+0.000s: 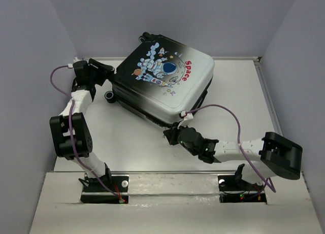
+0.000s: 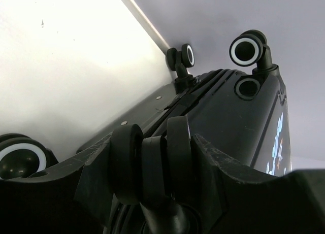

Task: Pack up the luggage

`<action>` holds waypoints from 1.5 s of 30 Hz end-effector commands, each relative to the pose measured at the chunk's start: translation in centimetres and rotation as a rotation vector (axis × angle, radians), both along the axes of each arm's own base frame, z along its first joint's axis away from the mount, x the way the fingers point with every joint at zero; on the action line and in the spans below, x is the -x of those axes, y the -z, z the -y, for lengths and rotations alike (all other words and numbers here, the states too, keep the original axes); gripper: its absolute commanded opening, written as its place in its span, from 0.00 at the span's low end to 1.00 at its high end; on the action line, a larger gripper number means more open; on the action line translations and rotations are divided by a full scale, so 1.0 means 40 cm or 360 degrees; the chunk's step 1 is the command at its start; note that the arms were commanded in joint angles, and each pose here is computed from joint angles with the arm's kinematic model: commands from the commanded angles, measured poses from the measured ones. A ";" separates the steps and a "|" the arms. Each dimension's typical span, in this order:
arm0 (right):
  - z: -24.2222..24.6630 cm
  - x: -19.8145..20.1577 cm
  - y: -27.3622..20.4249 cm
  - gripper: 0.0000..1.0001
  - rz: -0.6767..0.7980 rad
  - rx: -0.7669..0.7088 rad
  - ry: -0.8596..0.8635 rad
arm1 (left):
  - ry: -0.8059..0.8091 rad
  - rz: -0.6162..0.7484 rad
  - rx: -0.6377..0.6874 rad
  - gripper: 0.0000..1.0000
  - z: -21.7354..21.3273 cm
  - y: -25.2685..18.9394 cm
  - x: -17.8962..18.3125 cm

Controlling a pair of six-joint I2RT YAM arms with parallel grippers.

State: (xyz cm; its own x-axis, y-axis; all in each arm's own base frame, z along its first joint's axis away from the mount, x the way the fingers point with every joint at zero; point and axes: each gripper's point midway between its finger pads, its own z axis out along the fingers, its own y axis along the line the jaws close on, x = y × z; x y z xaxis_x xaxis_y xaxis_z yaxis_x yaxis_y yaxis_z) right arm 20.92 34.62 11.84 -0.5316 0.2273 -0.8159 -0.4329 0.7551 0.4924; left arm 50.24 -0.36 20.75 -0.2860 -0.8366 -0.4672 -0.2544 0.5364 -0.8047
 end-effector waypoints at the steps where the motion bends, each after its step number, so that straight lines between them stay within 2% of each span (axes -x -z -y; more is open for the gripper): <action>1: -0.068 0.042 0.021 0.07 -0.0020 0.0102 -0.0217 | 0.0072 0.0370 -0.0057 0.06 0.043 -0.149 0.005; 5: -0.150 0.020 -0.005 0.07 0.0026 0.0113 -0.0290 | 0.0135 0.0405 -0.0064 0.06 0.085 -0.154 0.029; 6: -0.186 0.006 -0.045 0.07 0.0066 0.0075 -0.0303 | 0.0185 0.0403 -0.0084 0.06 0.112 -0.151 0.035; 8: -0.226 -0.005 -0.022 0.07 0.0061 0.0127 -0.0339 | 0.0237 0.0410 -0.0091 0.06 0.136 -0.162 0.055; 9: -0.267 -0.021 -0.069 0.07 0.0103 0.0074 -0.0348 | 0.0242 0.0397 -0.0095 0.06 0.137 -0.160 0.065; 10: -0.289 -0.029 -0.034 0.07 0.0088 0.0121 -0.0358 | 0.0262 0.0419 -0.0088 0.06 0.145 -0.175 0.089; 12: -0.351 -0.051 -0.081 0.07 0.0135 0.0081 -0.0383 | 0.0298 0.0401 -0.0141 0.06 0.147 -0.178 0.111; 15: -0.390 -0.078 -0.060 0.07 0.0150 0.0115 -0.0360 | 0.0355 0.0370 -0.0195 0.06 0.155 -0.185 0.153; 16: -0.417 -0.090 -0.096 0.07 0.0184 0.0077 -0.0360 | 0.0375 0.0392 -0.0237 0.06 0.154 -0.201 0.173; 19: -0.463 -0.109 -0.073 0.07 0.0248 0.0139 -0.0411 | 0.0431 0.0338 -0.0275 0.06 0.161 -0.180 0.218; 20: -0.494 -0.121 -0.114 0.07 0.0309 0.0099 -0.0423 | 0.0464 0.0343 -0.0293 0.06 0.166 -0.178 0.246; 21: -0.513 -0.126 -0.086 0.07 0.0342 0.0153 -0.0465 | 0.0486 0.0332 -0.0282 0.06 0.171 -0.172 0.263; 24: -0.580 -0.123 -0.149 0.07 0.0481 0.0074 -0.0597 | 0.0546 0.0317 -0.0265 0.06 0.183 -0.154 0.319; 28: -0.638 -0.100 -0.177 0.07 0.0575 -0.0004 -0.0762 | 0.0623 0.0288 -0.0228 0.06 0.188 -0.140 0.373; 32: -0.688 -0.076 -0.139 0.07 0.0586 -0.0056 -0.0955 | 0.0689 0.0316 -0.0166 0.06 0.215 -0.133 0.443; 35: -0.675 -0.076 -0.094 0.07 0.0490 -0.0077 -0.0996 | 0.0687 0.0276 -0.0152 0.06 0.218 -0.087 0.491; 37: -0.650 -0.055 -0.114 0.07 0.0473 -0.0130 -0.1011 | 0.0676 0.0292 -0.0122 0.06 0.222 -0.076 0.508; 38: -0.609 -0.031 -0.064 0.09 0.0402 -0.0119 -0.1015 | 0.0677 0.0300 -0.0113 0.06 0.226 -0.061 0.523; 39: -0.570 -0.020 -0.137 0.14 0.0424 -0.0181 -0.0975 | 0.0681 0.0295 -0.0108 0.06 0.228 -0.053 0.529; 40: -0.500 0.010 -0.056 0.35 0.0313 -0.0097 -0.0965 | 0.0679 0.0294 -0.0129 0.06 0.226 -0.041 0.535; 42: -0.421 0.051 -0.071 0.59 0.0237 -0.0096 -0.0959 | 0.0663 0.0303 -0.0155 0.06 0.221 -0.038 0.539; 43: -0.358 0.075 -0.121 0.75 0.0185 -0.0064 -0.0935 | 0.0645 0.0320 -0.0186 0.06 0.217 -0.040 0.541; 45: -0.270 0.107 -0.101 0.83 0.0034 0.0073 -0.0901 | 0.0633 0.0334 -0.0218 0.06 0.216 -0.044 0.539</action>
